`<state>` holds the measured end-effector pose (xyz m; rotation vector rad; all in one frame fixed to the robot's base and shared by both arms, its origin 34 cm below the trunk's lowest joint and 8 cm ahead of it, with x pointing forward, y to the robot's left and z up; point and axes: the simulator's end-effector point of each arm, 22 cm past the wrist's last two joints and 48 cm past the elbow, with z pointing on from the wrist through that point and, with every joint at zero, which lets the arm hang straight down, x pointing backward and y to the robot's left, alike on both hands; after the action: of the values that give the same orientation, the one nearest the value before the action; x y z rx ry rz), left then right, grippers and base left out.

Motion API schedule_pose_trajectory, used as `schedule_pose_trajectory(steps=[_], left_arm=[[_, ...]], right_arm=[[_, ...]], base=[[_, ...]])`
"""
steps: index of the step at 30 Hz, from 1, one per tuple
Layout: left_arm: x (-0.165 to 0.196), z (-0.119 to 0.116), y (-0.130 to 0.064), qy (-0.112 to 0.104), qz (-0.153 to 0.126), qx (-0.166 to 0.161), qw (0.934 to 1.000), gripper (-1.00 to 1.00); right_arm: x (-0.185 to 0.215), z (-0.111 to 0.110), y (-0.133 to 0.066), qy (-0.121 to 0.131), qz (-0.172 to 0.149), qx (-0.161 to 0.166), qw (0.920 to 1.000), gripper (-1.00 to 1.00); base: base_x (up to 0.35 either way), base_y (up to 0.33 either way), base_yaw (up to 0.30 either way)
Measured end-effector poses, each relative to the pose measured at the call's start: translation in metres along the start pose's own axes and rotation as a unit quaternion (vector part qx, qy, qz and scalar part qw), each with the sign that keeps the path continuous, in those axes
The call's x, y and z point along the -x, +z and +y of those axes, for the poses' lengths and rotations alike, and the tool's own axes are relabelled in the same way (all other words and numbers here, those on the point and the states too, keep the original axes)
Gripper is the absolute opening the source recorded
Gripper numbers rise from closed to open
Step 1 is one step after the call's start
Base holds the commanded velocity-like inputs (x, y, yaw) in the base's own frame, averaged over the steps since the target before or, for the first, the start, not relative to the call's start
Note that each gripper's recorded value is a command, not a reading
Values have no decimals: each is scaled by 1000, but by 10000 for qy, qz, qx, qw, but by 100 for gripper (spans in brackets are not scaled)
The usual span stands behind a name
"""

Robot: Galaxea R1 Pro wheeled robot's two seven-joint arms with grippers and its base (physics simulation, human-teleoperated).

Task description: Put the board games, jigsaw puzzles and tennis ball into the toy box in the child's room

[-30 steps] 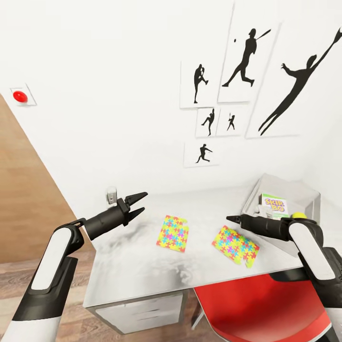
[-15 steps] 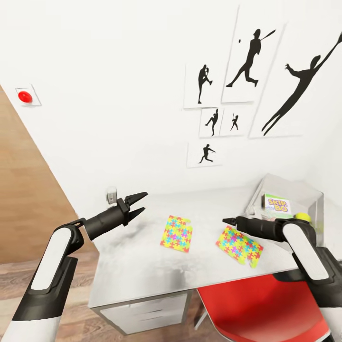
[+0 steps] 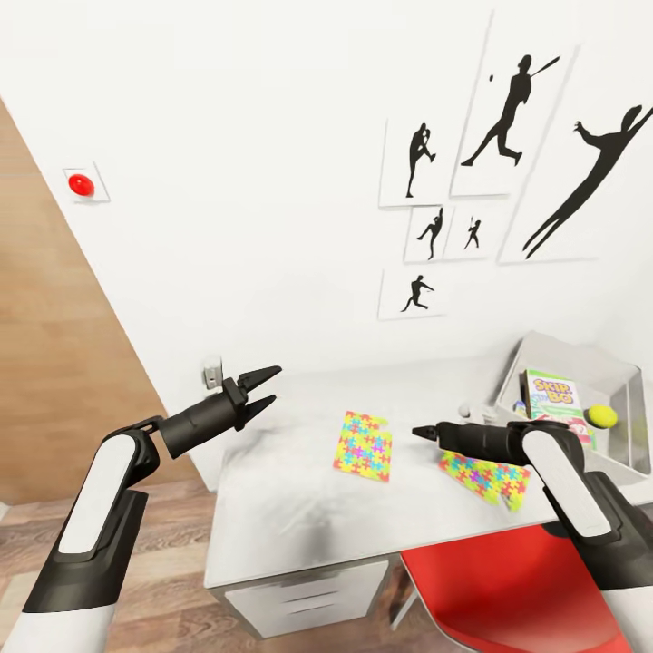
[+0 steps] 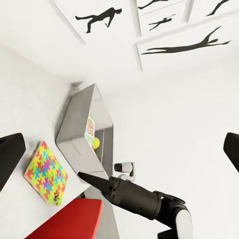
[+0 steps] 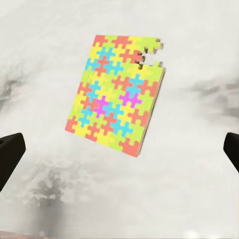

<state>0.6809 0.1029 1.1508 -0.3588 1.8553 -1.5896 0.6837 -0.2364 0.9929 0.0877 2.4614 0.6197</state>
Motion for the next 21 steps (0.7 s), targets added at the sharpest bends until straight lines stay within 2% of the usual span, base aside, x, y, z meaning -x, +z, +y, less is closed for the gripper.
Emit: schedule_pose_trajectory(steps=[7, 12, 15, 16, 21], left_arm=[[0, 4, 1, -23, 7, 22, 10000, 100], [-1, 8, 2, -50, 14, 44, 10000, 100], [-1, 11, 2, -71, 20, 60, 10000, 100], [-2, 11, 2, -77, 22, 64, 9999, 100], [-2, 16, 4, -111, 30, 90, 9999, 100]], right_arm=[[2, -12, 9, 125, 102, -95, 9998, 100], [4, -32, 21, 338, 254, -246, 9988, 100], [11, -48, 32, 569, 371, -371, 9970, 100], [11, -48, 33, 577, 379, -370, 9969, 100], [25, -66, 50, 965, 563, -500, 9925, 100]], base=[[0, 34, 0], [0, 11, 0], [0, 5, 0], [0, 4, 0], [0, 2, 0]])
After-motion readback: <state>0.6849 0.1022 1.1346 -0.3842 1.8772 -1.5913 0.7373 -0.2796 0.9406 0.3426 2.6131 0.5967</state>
